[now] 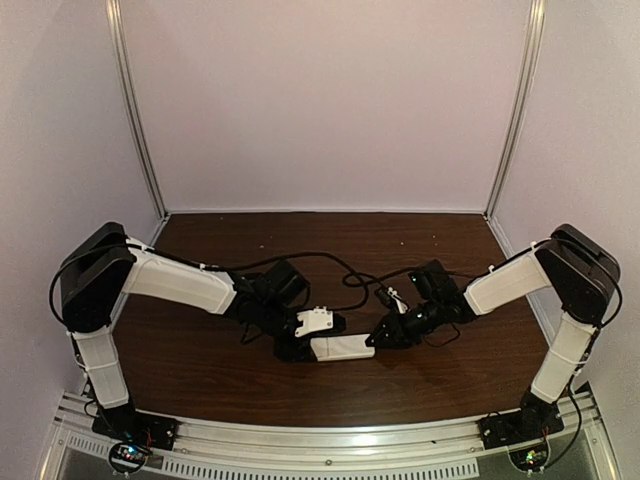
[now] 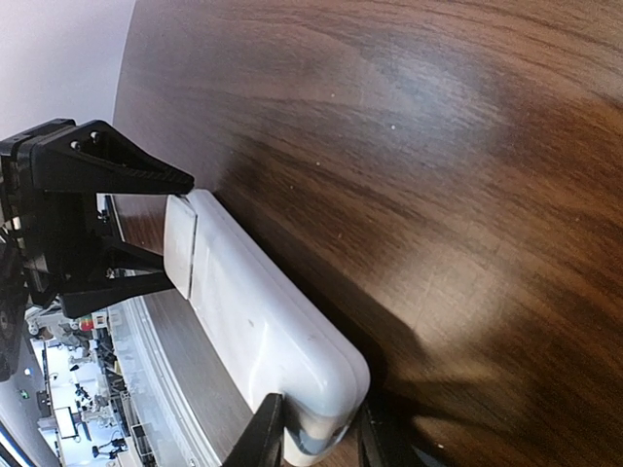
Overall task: Load the batteries into the remote control
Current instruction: Place the battery cover on the remote control without the battery cover.
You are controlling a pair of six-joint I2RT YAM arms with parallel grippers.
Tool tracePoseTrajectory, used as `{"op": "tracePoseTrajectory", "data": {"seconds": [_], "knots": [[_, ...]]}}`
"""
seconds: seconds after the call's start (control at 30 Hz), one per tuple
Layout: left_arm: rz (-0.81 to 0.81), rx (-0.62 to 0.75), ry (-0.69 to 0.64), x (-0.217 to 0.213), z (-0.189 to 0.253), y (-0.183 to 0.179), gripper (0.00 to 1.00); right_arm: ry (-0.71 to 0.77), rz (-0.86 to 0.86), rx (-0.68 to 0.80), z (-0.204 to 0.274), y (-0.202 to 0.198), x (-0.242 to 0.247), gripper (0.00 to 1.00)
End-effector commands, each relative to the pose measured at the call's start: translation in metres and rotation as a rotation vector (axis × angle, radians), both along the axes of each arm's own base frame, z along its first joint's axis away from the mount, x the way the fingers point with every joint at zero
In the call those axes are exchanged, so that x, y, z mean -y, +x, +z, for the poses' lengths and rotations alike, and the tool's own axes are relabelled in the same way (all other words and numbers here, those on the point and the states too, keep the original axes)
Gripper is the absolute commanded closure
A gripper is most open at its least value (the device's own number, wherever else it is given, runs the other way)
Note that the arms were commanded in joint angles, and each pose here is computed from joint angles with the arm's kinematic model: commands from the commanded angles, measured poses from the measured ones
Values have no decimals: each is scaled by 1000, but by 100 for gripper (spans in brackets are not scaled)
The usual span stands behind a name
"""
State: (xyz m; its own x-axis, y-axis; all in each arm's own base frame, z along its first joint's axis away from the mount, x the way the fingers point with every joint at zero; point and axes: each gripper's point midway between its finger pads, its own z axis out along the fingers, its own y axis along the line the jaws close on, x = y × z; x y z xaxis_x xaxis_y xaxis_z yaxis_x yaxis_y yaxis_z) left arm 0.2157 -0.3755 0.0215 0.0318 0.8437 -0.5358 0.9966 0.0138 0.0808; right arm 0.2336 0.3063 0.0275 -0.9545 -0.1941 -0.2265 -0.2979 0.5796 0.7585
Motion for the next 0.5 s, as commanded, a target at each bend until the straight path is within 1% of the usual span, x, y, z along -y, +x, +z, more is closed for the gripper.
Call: {"op": "tracePoseTrajectory", "data": {"seconds": [0.0, 0.13, 0.2, 0.27, 0.33, 0.4, 0.47], "knots": [[-10, 17, 39, 2, -19, 5, 42, -69, -1, 7, -21, 1, 8, 75], [-5, 14, 33, 4, -16, 6, 38, -68, -2, 6, -21, 1, 8, 75], [-1, 14, 29, 4, -13, 6, 33, -68, -3, 6, -21, 1, 8, 75], [7, 17, 18, 4, -8, 6, 25, -68, -5, 4, -21, 1, 9, 75], [16, 24, -1, 5, 0, 7, 13, -68, -8, 4, -22, 2, 9, 75], [24, 36, -25, 6, 8, 8, 4, -67, -11, 2, -22, 2, 10, 75], [45, 48, -45, 7, 16, 11, 3, -66, -12, 4, -21, 2, 10, 75]]}}
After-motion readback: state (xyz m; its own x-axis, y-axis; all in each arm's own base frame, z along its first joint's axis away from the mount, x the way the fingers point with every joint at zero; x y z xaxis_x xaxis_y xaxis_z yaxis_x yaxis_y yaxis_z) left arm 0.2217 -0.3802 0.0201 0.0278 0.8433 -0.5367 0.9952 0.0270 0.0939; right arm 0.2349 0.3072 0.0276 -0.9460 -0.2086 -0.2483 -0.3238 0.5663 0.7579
